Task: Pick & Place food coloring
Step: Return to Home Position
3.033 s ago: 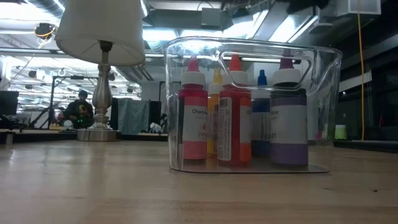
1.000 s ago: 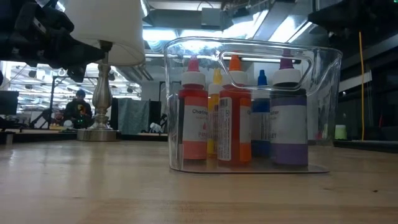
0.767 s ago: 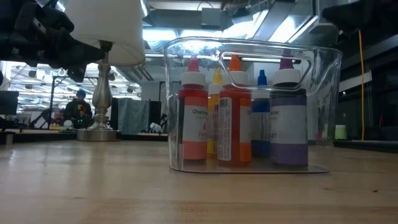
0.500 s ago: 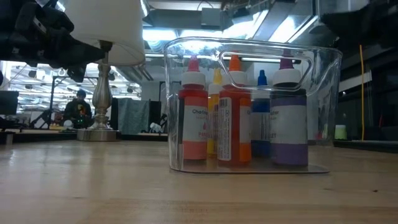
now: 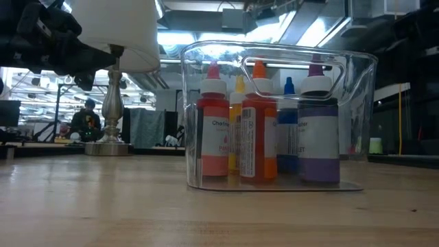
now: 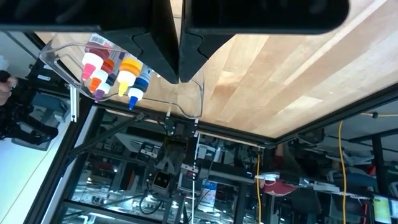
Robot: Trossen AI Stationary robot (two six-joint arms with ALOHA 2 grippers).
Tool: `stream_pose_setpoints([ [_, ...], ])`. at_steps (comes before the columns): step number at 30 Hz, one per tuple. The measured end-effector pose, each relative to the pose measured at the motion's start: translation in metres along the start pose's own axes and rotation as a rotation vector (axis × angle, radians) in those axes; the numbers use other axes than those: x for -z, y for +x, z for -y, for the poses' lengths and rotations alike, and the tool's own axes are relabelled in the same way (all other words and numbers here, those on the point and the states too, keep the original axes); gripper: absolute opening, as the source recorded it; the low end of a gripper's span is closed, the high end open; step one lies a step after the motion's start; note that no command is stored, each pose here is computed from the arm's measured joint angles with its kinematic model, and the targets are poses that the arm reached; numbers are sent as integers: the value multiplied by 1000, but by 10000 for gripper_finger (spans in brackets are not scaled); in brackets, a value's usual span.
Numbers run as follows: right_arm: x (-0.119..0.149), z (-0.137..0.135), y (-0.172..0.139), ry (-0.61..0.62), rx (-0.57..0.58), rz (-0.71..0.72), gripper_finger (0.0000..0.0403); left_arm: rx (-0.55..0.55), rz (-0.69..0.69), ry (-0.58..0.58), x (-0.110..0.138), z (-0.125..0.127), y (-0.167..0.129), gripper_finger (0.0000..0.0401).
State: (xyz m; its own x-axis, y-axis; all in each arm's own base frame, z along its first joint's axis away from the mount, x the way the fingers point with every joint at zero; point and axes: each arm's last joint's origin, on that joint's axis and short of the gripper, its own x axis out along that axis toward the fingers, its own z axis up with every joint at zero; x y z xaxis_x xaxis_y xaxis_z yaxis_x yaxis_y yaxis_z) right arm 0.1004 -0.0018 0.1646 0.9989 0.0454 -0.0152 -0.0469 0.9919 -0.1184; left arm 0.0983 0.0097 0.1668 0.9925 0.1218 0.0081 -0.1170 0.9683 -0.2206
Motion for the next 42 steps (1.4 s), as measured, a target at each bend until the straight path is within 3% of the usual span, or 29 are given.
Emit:
stream_pose_setpoints([
  [10, 16, 1, 9, 18, 55, -188, 15, 0, 0, 0, 0, 0, 0, 9],
  [16, 19, 1, 10, 20, 53, -225, 18, 0, 0, 0, 0, 0, 0, 7],
  [34, 18, 1, 10, 21, 52, -218, 15, 1, 0, 0, 0, 0, 0, 10],
  [42, 2, 2, 1, 11, 73, -31, 16, 1, -1, 0, 0, 0, 0, 6],
])
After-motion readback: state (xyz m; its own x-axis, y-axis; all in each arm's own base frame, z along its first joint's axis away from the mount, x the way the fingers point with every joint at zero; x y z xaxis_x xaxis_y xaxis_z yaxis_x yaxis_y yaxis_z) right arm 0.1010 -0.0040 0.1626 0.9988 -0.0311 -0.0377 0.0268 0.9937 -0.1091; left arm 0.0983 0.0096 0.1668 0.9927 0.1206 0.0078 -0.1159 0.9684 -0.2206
